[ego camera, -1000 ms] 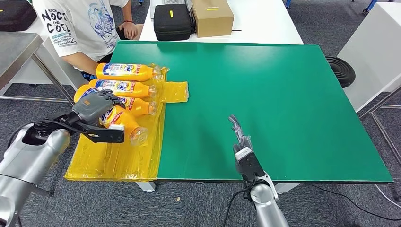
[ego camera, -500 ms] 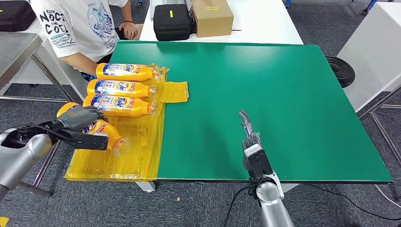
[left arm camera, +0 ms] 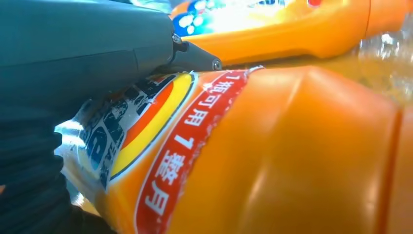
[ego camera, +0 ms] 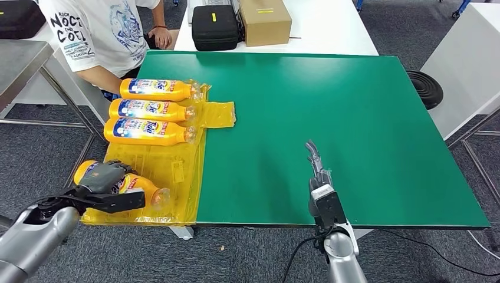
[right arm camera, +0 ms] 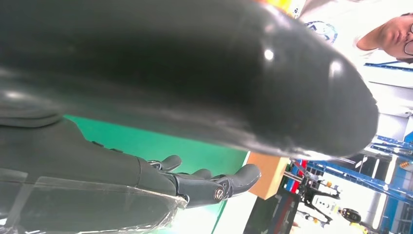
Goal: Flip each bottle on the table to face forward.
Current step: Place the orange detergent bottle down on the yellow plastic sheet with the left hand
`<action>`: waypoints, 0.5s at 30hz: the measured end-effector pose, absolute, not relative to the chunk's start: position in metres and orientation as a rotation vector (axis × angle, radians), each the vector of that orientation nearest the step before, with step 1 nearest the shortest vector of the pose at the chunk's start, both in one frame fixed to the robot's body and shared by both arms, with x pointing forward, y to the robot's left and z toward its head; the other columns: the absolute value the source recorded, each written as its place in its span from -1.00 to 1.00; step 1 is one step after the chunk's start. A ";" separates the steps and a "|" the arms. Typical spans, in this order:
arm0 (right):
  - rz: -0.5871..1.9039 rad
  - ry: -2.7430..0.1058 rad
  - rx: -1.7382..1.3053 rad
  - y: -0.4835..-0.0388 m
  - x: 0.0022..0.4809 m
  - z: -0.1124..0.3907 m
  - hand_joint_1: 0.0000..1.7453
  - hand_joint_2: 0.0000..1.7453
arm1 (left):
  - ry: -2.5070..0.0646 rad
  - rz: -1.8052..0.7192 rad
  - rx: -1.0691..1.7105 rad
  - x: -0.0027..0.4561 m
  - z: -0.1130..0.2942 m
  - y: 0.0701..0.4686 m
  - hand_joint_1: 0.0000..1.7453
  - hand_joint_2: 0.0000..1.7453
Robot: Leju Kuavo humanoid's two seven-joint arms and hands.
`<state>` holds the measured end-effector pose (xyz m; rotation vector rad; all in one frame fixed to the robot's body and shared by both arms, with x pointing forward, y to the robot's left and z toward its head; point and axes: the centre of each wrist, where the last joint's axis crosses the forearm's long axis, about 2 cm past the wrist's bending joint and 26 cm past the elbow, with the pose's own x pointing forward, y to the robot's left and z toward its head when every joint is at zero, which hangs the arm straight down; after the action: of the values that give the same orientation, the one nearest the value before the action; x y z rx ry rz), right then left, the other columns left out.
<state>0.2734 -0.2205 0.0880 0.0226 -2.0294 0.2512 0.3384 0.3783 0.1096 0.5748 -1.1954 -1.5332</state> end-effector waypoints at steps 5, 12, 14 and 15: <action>0.242 -2.032 0.020 -0.220 0.272 0.089 -1.00 -1.00 | -1.226 -1.485 0.570 0.333 0.103 0.367 1.00 1.00; 0.237 -2.033 0.018 -0.218 0.272 0.089 -1.00 -1.00 | -1.293 -1.402 0.575 0.325 0.090 0.335 1.00 1.00; 0.237 -2.033 0.015 -0.216 0.272 0.090 -1.00 -1.00 | -1.330 -1.367 0.579 0.320 0.085 0.314 1.00 1.00; 0.236 -2.034 0.014 -0.215 0.272 0.090 -1.00 -1.00 | -1.348 -1.352 0.578 0.319 0.084 0.304 1.00 1.00</action>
<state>0.2715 -0.2152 0.0899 0.0136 -2.0336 0.2359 0.3188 0.3036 0.0836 0.5775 -1.3477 -1.3516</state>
